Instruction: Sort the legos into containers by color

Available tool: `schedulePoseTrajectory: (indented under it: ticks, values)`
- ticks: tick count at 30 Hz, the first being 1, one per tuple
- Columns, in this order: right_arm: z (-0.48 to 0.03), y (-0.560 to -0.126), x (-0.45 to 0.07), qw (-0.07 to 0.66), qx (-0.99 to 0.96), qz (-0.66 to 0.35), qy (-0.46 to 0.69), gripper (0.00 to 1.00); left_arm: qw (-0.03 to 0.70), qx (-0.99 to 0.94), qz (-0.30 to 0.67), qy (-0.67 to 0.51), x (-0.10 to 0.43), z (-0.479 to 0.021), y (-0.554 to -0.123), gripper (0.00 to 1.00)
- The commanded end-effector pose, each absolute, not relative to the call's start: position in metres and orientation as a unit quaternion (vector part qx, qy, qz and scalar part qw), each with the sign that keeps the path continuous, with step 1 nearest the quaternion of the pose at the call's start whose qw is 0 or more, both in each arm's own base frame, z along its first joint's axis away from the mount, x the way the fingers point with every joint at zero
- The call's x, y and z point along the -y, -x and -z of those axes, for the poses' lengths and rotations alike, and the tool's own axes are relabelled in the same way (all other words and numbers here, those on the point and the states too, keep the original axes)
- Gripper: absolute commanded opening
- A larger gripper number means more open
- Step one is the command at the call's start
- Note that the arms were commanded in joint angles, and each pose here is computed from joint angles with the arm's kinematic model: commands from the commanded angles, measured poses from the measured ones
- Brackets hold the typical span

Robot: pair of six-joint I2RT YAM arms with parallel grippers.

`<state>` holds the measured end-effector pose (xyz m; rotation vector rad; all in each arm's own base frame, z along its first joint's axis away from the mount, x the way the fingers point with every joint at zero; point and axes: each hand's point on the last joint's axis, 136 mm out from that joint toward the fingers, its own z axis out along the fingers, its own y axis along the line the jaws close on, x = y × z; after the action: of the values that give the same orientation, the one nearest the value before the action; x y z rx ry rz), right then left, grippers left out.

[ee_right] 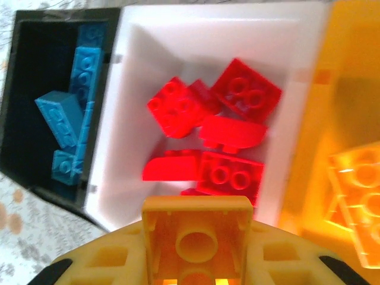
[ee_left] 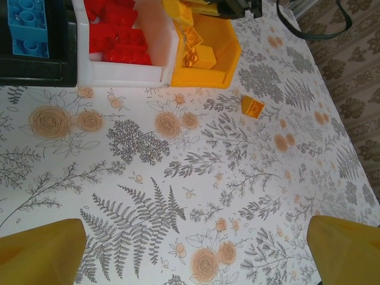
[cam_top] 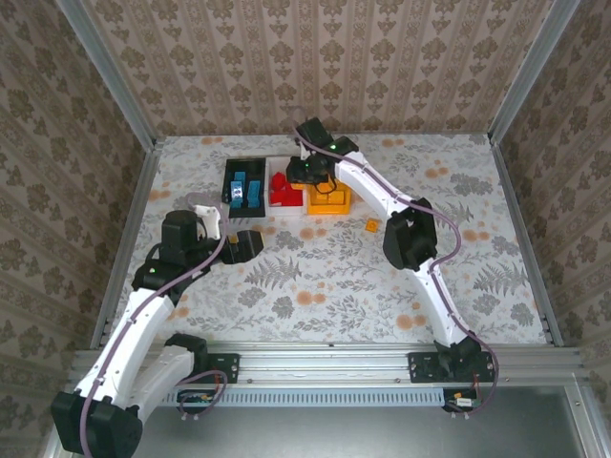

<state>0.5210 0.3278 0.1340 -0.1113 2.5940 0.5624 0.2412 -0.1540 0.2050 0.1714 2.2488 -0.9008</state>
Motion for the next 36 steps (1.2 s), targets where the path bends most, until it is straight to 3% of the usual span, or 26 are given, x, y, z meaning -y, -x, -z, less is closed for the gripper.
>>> schedulePoseTrajectory:
  ticks: [1,2,4,5,10,15,20,28,36]
  values:
    - [-0.134,-0.532,-0.290,0.245,-0.957,-0.155,0.006,0.29,0.342,-0.872,0.346,-0.051,0.150,-0.198,-0.241,0.97]
    - [-0.130,-0.532,-0.287,0.242,-0.958,-0.153,0.007,0.34,0.340,-0.873,0.346,-0.048,0.150,-0.196,-0.242,0.97]
    - [-0.128,-0.533,-0.278,0.238,-0.961,-0.143,0.006,0.53,0.338,-0.873,0.349,-0.046,0.151,-0.195,-0.243,0.97]
    - [-0.129,-0.534,-0.273,0.238,-0.961,-0.139,0.006,0.56,0.337,-0.873,0.350,-0.045,0.152,-0.194,-0.244,0.97]
    - [-0.143,-0.522,-0.231,0.253,-0.965,-0.070,0.001,0.66,0.336,-0.873,0.351,-0.043,0.153,-0.193,-0.246,0.97]
    - [-0.135,-0.478,-0.168,0.242,-0.970,0.007,-0.032,0.71,0.335,-0.873,0.352,-0.042,0.153,-0.190,-0.247,0.97]
    - [-0.092,-0.441,-0.137,0.192,-0.979,0.018,-0.060,0.72,0.330,-0.870,0.363,-0.037,0.157,-0.187,-0.252,0.97]
    - [-0.049,-0.419,-0.126,0.139,-0.986,0.020,-0.086,0.72,0.329,-0.868,0.371,-0.033,0.159,-0.189,-0.251,0.97]
    - [-0.026,-0.419,-0.124,0.122,-0.987,0.013,-0.099,0.60,0.329,-0.871,0.364,-0.031,0.155,-0.188,-0.247,0.97]
